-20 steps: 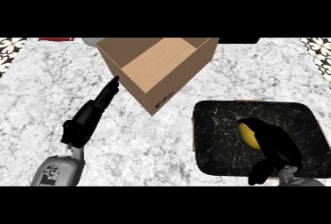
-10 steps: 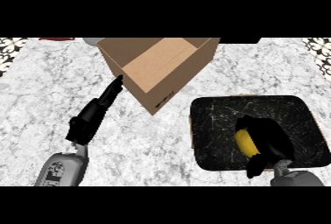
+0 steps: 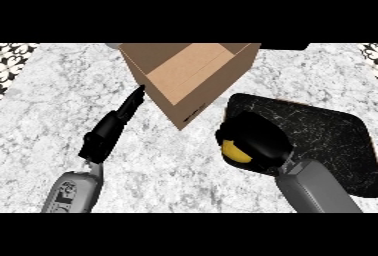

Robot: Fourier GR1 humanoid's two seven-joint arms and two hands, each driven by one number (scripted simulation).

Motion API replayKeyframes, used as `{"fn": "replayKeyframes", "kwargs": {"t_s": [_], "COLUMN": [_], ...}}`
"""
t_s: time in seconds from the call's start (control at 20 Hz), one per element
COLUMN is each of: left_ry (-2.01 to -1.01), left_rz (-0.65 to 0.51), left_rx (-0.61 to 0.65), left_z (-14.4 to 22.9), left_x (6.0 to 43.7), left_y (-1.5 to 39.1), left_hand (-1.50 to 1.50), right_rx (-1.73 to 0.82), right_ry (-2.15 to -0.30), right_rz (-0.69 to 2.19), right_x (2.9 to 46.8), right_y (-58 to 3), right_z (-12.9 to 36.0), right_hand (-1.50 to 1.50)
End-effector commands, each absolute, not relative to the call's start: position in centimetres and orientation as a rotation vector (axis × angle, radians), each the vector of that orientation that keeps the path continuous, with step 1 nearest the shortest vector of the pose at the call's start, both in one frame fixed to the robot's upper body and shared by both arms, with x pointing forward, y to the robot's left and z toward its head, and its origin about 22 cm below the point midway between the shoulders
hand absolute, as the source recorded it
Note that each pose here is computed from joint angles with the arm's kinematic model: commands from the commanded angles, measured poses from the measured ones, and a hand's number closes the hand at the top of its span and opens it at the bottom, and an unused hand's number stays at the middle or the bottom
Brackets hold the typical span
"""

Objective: Pick the lemon from the tray and place it in the cardboard box

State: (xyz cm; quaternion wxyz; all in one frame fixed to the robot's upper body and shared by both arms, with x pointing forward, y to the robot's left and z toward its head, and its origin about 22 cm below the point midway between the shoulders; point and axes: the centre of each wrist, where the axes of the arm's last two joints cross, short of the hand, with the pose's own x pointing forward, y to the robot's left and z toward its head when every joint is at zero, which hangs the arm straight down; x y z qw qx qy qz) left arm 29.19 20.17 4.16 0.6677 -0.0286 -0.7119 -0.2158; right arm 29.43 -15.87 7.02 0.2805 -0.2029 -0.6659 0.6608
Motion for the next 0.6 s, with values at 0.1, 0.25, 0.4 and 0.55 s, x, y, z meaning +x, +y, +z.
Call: {"fn": "replayKeyframes", "kwargs": {"t_s": [0.1,0.25,0.4,0.55], "left_ry": [-1.603,-1.598,-1.599,-1.592], "left_rz": [-0.460,-0.444,-0.454,-0.429], "left_rx": [-0.053,-0.031,-0.026,-0.011], "left_z": [3.2,5.7,3.7,2.7], "left_x": [27.9,29.3,30.1,28.6], "left_y": [20.9,20.5,20.2,20.9], "left_hand": [0.00,0.00,0.00,0.00], "right_rx": [-0.404,-0.355,-0.233,-0.194], "right_ry": [-2.058,-2.086,-2.147,-2.225], "right_rz": [1.757,1.751,1.701,1.557], "right_x": [31.7,30.5,29.8,29.0], "right_y": [-17.3,-17.4,-19.0,-19.5], "right_z": [11.4,15.3,17.3,20.3], "right_hand": [1.50,1.50,1.50,1.50]}}
